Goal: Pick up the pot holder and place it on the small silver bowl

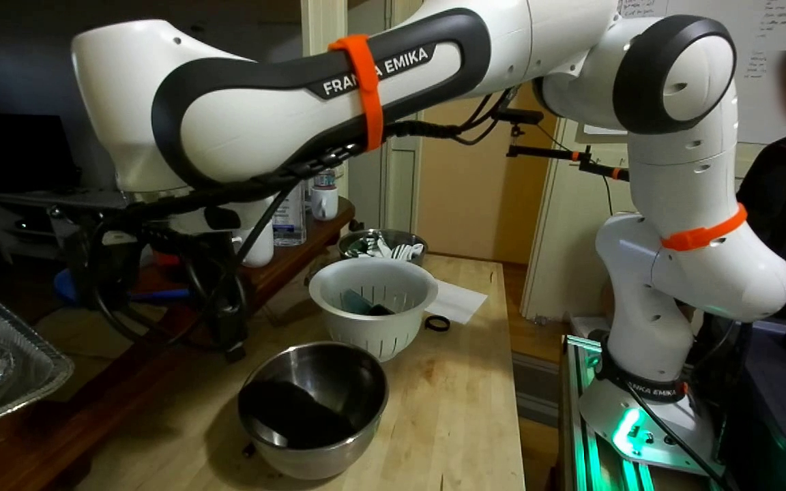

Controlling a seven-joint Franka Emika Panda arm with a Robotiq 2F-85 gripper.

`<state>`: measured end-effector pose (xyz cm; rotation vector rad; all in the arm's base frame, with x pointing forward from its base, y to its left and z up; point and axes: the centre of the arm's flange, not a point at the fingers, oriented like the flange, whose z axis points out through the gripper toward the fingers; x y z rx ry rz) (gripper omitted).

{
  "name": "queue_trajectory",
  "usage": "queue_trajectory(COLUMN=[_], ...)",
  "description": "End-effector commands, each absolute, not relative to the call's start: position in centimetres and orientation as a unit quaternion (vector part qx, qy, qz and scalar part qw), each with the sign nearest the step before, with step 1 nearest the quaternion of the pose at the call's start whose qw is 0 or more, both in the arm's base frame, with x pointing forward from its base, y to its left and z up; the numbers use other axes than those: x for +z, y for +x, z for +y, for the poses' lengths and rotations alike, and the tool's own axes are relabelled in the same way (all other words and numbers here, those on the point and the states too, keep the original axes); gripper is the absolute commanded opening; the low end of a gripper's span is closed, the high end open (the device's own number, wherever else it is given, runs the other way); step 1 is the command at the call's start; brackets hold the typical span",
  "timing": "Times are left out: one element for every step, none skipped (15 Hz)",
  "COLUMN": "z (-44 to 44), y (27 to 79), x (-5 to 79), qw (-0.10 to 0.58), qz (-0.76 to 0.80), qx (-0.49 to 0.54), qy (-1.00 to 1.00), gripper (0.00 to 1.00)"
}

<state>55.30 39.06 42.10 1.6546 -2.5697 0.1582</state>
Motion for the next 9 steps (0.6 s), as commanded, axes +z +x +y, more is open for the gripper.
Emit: queue_trajectory(z=[36.1, 35.1, 33.8, 32.3, 30.3, 27.6, 26.1, 24.3, 25.2], y=[53.8, 53.3, 52.8, 52.0, 51.1, 50.3, 49.2, 48.6, 54.2], x=[42.7, 43.2, 43.7, 44.1, 44.4, 44.7, 44.8, 45.2, 44.8], qw=[0.069, 0.077, 0.088, 0.101, 0.116, 0.129, 0.142, 0.148, 0.138], qz=[-0.877, -0.887, -0.895, -0.902, -0.906, -0.913, -0.920, -0.924, -0.906], qx=[0.023, 0.018, 0.013, 0.019, 0.020, 0.016, 0.014, -0.002, 0.010], qy=[0.475, 0.456, 0.437, 0.419, 0.406, 0.387, 0.366, 0.353, 0.400], gripper=[0.81, 0.88, 0.96, 0.99, 1.00, 1.00, 1.00, 1.00, 1.00])
